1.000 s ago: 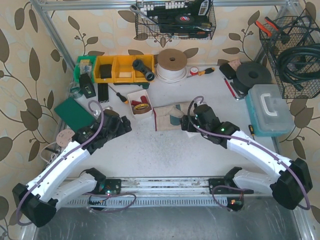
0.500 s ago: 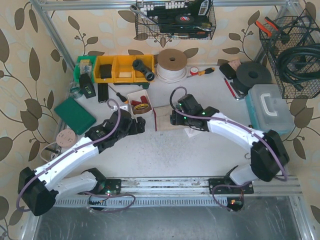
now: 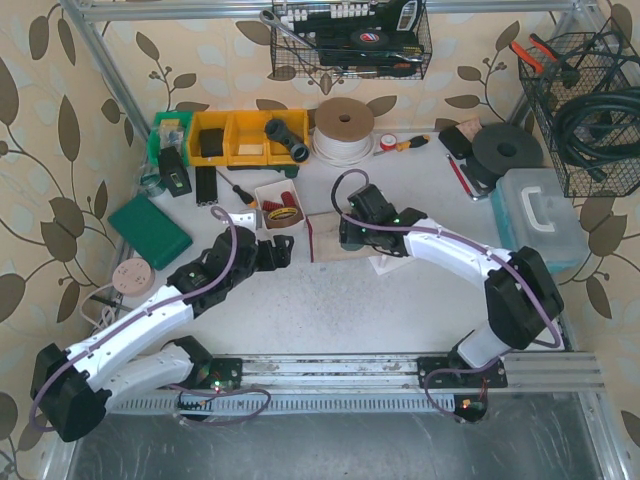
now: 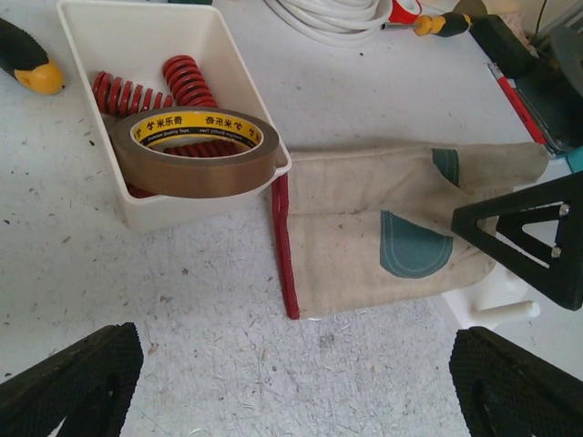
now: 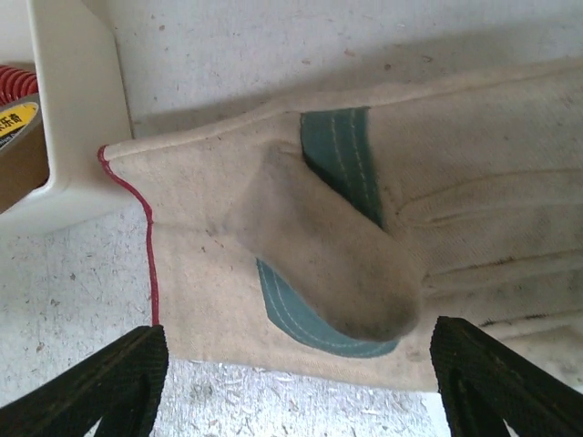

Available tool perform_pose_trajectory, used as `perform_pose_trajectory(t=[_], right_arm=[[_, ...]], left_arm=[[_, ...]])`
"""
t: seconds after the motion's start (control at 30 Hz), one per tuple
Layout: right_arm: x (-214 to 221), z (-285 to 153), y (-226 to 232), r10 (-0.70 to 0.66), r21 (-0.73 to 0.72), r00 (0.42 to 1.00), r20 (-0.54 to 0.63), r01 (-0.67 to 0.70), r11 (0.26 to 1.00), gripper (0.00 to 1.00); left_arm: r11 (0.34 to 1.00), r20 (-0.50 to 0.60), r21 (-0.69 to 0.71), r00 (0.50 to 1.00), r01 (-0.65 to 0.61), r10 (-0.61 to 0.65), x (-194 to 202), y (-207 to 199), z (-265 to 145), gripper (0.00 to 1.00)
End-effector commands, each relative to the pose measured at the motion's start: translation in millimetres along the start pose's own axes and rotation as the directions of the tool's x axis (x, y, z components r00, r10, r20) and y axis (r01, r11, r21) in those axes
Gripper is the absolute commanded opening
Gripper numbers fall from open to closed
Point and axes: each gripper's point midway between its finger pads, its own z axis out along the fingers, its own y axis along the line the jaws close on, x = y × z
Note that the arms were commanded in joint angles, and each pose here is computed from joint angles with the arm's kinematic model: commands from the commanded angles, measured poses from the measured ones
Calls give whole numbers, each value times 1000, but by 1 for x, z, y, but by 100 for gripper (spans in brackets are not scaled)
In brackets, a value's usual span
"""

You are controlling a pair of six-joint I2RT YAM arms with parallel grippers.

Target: Install the large spring

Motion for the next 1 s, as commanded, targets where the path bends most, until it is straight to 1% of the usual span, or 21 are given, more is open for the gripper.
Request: perform_pose_trajectory(t=[0.0,0.1,0.23,0.3,0.37,0.4,0.47,0.5,0.53,0.57,0.6,0.63,0.77,0.8,0.97], right_arm=[[-10,17,5,-21,8,1000,11,21,1000,79],[-9,27,6,-21,4,999,-27,21,1000,78],[-7,33,3,-8,6,999,-36,8,1000,78],[-6,34,1,7,10,999,-40,-7,1000,76],[-5,36,-2,15,15,999,-52,-14,1000,73],[-4,37,-2,15,16,998,-55,-14,1000,70],[-4,37,-2,16,14,998,-53,-15,1000,60],[-4,37,-1,13,6,999,-51,-13,1000,48],[-5,37,0,10,-2,999,-48,-10,1000,35],[-5,37,1,10,-7,999,-46,-11,1000,25],[-5,37,1,9,-9,999,-44,-10,1000,18],[-5,37,0,8,-7,999,-44,-9,1000,13],[-4,35,-2,12,3,999,-44,-11,1000,2],[-4,34,-2,10,2,999,-43,-10,1000,0],[-10,20,4,-2,-37,1000,-17,2,999,0]], left_arm=[[999,18,31,1000,-5,5,-5,-8,4,94],[1000,13,25,1000,-4,4,-5,-8,6,93],[1000,10,17,1000,0,0,-4,-6,9,93],[1000,7,16,1000,2,-2,-3,-6,10,92],[1000,8,16,1000,5,-5,-3,-6,10,92],[1000,8,14,1000,5,-5,-2,-5,10,91],[1000,11,13,1000,5,-5,-3,-5,10,91],[1000,13,10,1000,6,-7,-3,-4,10,91],[1000,14,11,1000,8,-8,-3,-4,9,91],[1000,14,9,1000,7,-7,-2,-4,10,91],[1000,14,10,1000,7,-7,-2,-4,10,91],[1000,17,11,1000,6,-7,-3,-4,10,90],[1000,17,5,1000,11,-11,-2,-2,9,89],[1000,21,5,1000,13,-13,-2,-1,8,89],[1000,29,8,999,22,-22,-1,0,6,89]])
